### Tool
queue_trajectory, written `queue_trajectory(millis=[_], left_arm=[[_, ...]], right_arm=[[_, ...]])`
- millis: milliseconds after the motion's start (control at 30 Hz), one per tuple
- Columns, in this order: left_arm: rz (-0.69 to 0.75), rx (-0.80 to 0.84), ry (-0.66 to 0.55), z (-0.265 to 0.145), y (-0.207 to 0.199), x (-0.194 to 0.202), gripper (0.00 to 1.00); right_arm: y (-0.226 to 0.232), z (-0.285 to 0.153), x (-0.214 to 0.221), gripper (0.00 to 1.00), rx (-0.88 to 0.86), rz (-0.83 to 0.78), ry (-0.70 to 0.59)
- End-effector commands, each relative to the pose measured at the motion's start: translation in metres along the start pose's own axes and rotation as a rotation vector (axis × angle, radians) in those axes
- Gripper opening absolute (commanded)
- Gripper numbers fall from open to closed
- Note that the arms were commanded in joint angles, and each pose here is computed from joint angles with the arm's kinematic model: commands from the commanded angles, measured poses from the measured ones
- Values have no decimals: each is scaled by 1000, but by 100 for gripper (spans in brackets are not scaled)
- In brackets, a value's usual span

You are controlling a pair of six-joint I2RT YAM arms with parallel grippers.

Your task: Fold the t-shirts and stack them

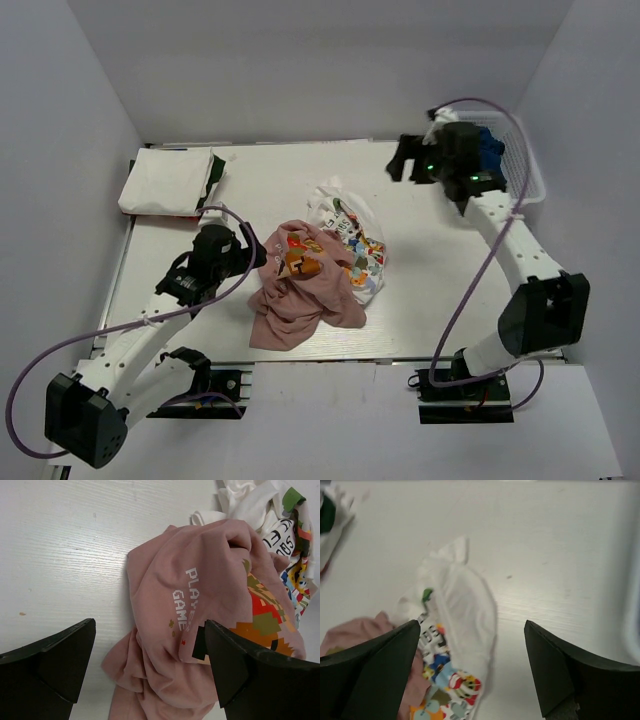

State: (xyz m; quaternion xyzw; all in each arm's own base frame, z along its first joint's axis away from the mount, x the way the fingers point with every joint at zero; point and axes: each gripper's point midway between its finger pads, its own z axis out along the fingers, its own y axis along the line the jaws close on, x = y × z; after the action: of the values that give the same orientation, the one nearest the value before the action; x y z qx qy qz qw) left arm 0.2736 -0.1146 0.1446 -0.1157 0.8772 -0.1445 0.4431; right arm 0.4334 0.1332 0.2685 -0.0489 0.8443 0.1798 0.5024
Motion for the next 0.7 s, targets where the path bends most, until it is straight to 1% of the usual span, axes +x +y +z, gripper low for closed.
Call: queue_trajectory(millis=[0,33,100,133,167,200,233,267,300,400,467,500,533,567,600,633,667], left_arm=[[-28,31,-23,-5,-4,-5,100],[-30,37,-32,-7,-5,-7,100],[-31,32,-41,-8,-3,-7,100],[-34,28,-56,-10,-2,-10,100],[-30,9,-47,-12,1,-9,100],[-32,5,-61,-13,2,-12,100],[-44,11,-69,-15,1,-14,100],[-42,-7,-69,-15,5,-13,100],[-53,-9,-82,-17,5,-16,100],[-53,-21,-87,-19,8,-16,100],[-53,-21,-87,-19,8,-16,100],[-53,-21,-87,-19,8,-16,100],[-53,-21,-87,-19,8,-16,100],[-55,-16,-94,-20,6,-20,100],[-53,-21,-87,-20,7,-18,100],[-51,-27,-78,-18,8,-16,100],[-51,-27,-78,-18,8,-16,100]], right_arm=[[52,36,78,90,-163,-30,197],[80,43,104,90,-221,-68,256],[88,52,121,90,-208,-108,298],[96,68,153,90,-198,-148,372],[100,73,156,90,-188,-162,383],[93,95,194,90,-131,-191,470],[98,96,190,90,-136,-191,461],[88,108,215,90,-99,-198,521],[97,113,208,90,-104,-201,510],[89,116,232,90,-40,-232,578],[89,121,217,67,-12,-255,512],[92,120,207,46,-6,-240,484],[89,117,191,10,21,-231,443],[88,115,179,0,43,-233,402],[90,115,166,0,49,-225,355],[92,101,128,0,68,-214,260],[91,96,114,0,83,-220,216]])
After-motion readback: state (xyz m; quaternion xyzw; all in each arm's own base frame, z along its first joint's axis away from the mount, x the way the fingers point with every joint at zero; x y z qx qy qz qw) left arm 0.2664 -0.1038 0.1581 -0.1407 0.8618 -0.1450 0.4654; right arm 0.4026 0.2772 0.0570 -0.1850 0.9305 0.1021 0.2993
